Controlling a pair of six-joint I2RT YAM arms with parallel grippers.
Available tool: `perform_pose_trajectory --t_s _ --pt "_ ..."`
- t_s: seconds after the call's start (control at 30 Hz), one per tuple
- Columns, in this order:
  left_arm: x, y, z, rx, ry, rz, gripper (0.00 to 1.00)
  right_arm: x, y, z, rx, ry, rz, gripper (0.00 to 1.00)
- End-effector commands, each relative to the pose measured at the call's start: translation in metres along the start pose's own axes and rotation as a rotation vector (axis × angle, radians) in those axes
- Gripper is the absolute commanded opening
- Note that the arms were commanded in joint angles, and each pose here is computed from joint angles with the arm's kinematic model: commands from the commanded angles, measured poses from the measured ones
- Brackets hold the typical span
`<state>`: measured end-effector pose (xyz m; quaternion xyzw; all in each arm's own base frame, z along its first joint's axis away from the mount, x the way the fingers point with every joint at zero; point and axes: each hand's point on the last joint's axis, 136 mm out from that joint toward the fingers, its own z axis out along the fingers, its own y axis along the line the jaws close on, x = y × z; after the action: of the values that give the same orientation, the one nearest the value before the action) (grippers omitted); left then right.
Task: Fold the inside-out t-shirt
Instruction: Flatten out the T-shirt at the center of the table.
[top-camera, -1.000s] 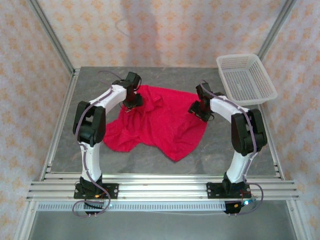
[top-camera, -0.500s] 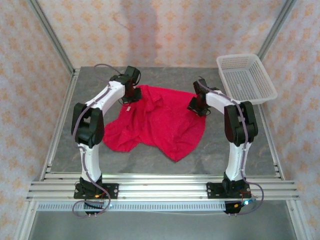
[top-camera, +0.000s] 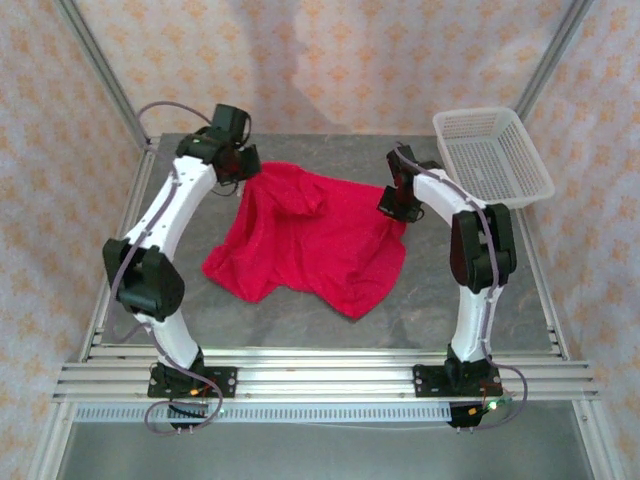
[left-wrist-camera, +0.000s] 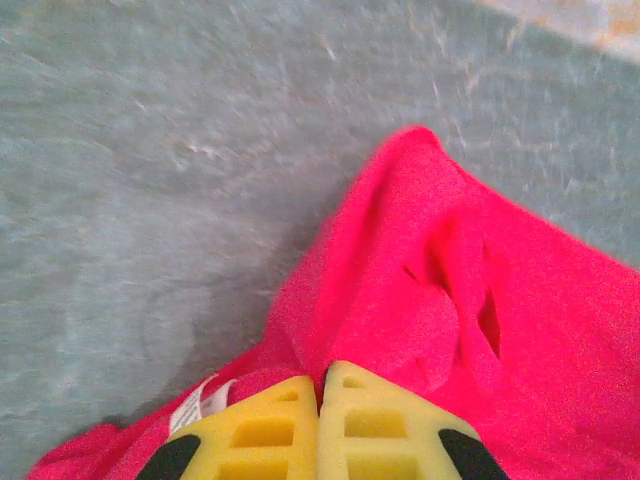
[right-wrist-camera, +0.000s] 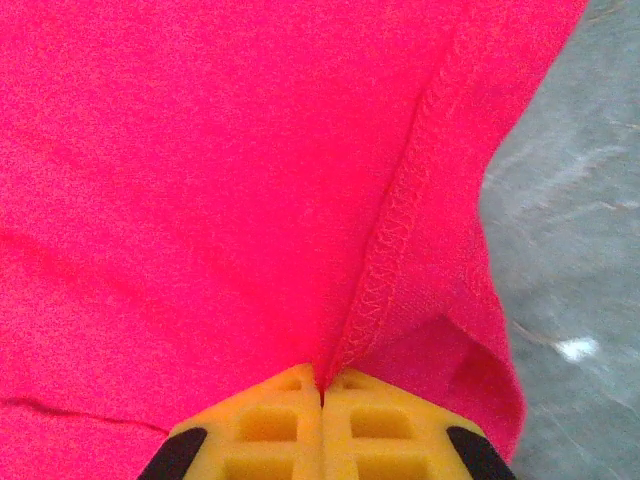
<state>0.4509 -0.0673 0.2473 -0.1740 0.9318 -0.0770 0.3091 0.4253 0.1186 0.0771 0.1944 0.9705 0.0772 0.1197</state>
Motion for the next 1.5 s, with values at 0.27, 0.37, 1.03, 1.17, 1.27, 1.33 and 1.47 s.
perform_pose_trajectory --t_s 0.27,0.37,1.03,1.17,1.27,1.33,1.47 --pt "-0.056 0.066 -0.182 0.025 -0.404 -0.165 0.0 -0.012 0.011 -0.206 -0.23 -0.355 -0.048 0.0" --pt "-0.059 0.072 -0.232 0.046 -0.53 -0.188 0.0 -0.005 0.012 -0.257 -0.333 -0.447 -0.044 0.0" --pt "-0.125 0.033 -0.16 0.114 -0.493 -0.15 0.0 -0.072 0.028 -0.251 -0.357 -0.514 0.039 0.0" --pt "-0.144 0.03 -0.005 0.016 -0.248 -0.14 0.1 -0.124 0.038 -0.182 -0.251 -0.419 0.061 0.37" --pt "-0.144 0.037 0.044 -0.052 -0.16 -0.144 0.56 -0.138 0.038 -0.145 -0.145 -0.325 0.06 0.68" --pt "-0.134 0.047 0.053 -0.104 -0.129 -0.15 0.64 -0.135 0.038 -0.131 -0.121 -0.274 0.053 0.71" --pt "-0.085 0.066 0.052 -0.262 0.024 -0.082 0.6 -0.109 0.033 -0.117 -0.081 -0.234 0.021 0.72"
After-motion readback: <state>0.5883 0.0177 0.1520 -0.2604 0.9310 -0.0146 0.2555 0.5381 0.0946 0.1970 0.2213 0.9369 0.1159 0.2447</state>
